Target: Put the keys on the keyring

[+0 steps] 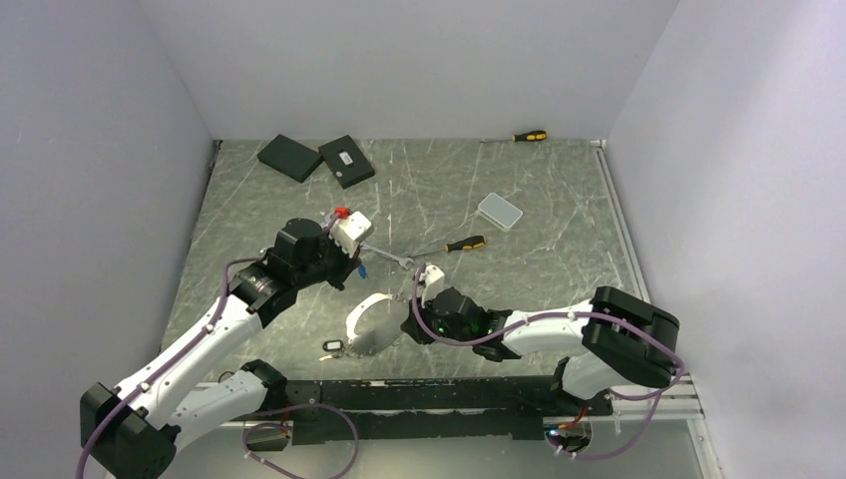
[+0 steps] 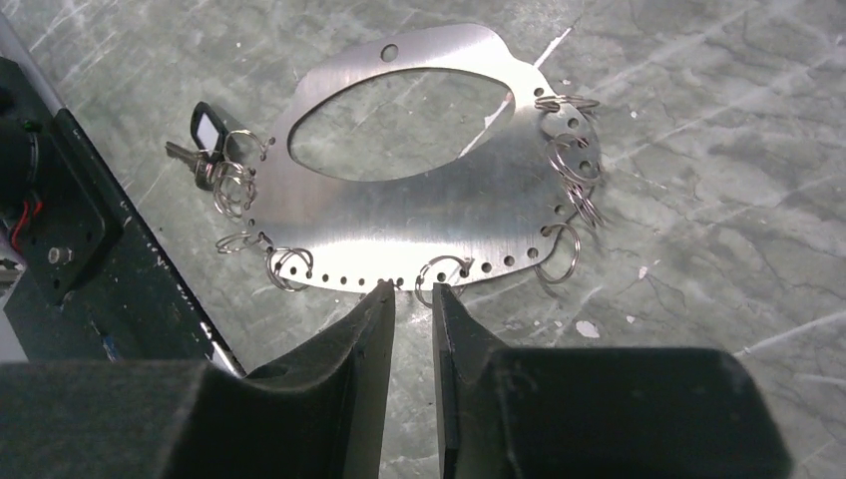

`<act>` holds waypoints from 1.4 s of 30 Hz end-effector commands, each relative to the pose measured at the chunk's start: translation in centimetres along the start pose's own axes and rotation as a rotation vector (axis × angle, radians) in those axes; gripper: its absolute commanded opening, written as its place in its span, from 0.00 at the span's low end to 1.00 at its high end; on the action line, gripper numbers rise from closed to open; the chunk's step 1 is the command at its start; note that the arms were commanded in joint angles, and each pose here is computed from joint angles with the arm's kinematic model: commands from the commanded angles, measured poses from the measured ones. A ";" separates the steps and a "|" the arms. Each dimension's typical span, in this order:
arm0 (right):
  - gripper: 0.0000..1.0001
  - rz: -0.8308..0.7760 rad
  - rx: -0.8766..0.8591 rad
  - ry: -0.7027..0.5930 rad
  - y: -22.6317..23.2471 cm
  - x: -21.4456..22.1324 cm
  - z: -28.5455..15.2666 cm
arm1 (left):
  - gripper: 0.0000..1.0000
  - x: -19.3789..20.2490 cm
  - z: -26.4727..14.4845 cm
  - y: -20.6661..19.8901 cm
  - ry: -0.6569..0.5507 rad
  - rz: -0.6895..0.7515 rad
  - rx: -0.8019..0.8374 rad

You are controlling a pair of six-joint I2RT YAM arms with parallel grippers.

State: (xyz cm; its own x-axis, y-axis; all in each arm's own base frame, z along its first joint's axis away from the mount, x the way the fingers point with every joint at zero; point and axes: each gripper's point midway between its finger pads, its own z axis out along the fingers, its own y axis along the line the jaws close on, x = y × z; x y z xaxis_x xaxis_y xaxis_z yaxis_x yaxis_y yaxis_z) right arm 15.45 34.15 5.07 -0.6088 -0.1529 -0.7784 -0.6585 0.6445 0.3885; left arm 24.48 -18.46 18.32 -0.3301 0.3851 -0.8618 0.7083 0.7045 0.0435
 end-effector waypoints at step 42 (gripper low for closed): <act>0.00 -0.052 -0.140 -0.025 2.0 -0.4 0.7 | 0.00 -1.7 -0.7 0.1 -0.064 0.034 0.001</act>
State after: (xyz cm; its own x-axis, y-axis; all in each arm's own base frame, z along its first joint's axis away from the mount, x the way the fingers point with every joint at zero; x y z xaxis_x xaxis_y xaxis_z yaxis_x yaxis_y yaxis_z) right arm 15.32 35.13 2.88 -0.6180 -0.2083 -0.7581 -0.6763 0.6326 0.3774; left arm 24.42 -18.41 18.63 -0.3225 0.3798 -0.8670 0.7079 0.7049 0.0454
